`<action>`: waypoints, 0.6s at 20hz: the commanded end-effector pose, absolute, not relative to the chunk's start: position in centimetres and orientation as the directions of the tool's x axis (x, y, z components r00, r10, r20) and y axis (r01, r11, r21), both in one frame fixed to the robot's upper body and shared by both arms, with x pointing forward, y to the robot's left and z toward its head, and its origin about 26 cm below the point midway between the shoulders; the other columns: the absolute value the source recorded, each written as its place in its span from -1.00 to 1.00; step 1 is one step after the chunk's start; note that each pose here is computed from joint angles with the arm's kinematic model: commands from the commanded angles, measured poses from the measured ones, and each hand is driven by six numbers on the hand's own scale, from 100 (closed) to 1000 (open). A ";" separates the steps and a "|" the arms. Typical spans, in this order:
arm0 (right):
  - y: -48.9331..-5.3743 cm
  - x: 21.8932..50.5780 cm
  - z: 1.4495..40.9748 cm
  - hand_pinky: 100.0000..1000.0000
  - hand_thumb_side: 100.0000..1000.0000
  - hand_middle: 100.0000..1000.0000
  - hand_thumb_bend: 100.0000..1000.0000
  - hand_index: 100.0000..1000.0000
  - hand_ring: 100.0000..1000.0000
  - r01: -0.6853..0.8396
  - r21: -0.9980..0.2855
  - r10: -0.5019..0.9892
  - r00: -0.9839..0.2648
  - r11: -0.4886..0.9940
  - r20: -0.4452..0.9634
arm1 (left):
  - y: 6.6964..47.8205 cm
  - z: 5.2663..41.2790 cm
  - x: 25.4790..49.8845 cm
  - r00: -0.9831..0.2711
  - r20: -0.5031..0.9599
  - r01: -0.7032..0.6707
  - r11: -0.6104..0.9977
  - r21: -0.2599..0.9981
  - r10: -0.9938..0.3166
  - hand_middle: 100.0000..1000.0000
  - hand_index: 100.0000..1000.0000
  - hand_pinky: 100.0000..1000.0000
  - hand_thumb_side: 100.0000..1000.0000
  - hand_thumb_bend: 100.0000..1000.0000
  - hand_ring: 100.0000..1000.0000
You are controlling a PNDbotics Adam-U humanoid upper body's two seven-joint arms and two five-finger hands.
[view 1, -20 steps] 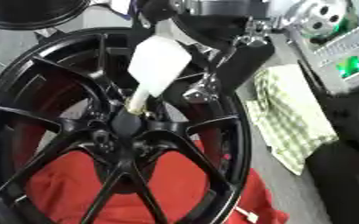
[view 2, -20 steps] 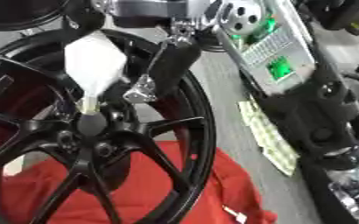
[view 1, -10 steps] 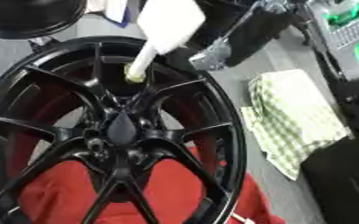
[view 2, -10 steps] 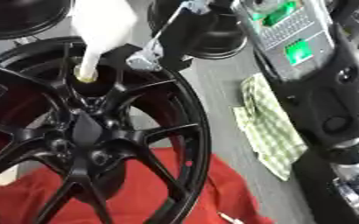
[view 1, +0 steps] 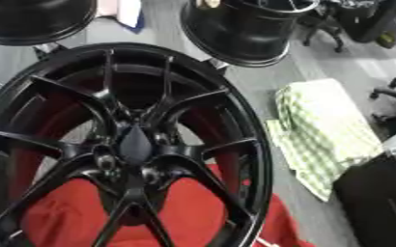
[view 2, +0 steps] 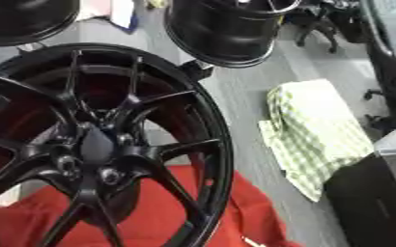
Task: Pull the pin out of the wheel hub.
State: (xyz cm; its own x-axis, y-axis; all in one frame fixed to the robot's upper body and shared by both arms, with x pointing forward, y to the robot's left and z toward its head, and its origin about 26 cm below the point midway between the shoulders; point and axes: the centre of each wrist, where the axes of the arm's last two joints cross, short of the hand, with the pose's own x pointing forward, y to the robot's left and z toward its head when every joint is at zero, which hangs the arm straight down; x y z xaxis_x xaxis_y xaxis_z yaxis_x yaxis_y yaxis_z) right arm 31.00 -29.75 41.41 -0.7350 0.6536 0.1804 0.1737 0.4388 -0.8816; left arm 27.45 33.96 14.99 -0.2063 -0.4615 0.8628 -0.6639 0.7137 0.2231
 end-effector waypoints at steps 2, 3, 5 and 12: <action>-34.6 29.2 43.4 0.43 -1.00 -0.68 -1.00 -0.23 0.18 0.296 -0.841 0.756 -0.628 0.453 0.187 | 34.2 15.4 27.2 -0.213 0.854 -0.677 0.702 0.220 -0.474 0.00 0.26 0.48 0.58 -1.00 0.16; -35.7 29.0 43.3 0.43 -1.00 -0.68 -1.00 -0.23 0.17 0.315 -0.834 0.777 -0.598 0.452 0.195 | 34.3 15.4 27.2 -0.212 0.855 -0.679 0.701 0.220 -0.474 0.00 0.26 0.48 0.58 -1.00 0.16; -37.5 28.5 42.9 0.43 -1.00 -0.68 -1.00 -0.23 0.17 0.348 -0.822 0.811 -0.544 0.450 0.214 | 34.3 15.4 27.2 -0.211 0.855 -0.681 0.699 0.218 -0.473 0.00 0.27 0.48 0.58 -1.00 0.16; -43.2 27.3 38.6 0.43 -1.00 -0.68 -1.00 -0.23 0.16 0.431 -0.802 0.903 -0.308 0.414 0.301 | 34.2 15.6 27.2 -0.217 0.857 -0.691 0.694 0.203 -0.467 0.00 0.27 0.48 0.58 -1.00 0.16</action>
State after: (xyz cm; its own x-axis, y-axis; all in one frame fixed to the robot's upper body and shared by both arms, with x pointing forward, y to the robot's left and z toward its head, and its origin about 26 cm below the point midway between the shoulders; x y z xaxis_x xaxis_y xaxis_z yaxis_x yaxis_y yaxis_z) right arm 28.37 -42.70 36.39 -0.3258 0.8793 0.3475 0.3546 0.4543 -0.8172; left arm 27.33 34.13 14.89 -0.1985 -0.4547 0.8683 -0.6787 0.7029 0.2129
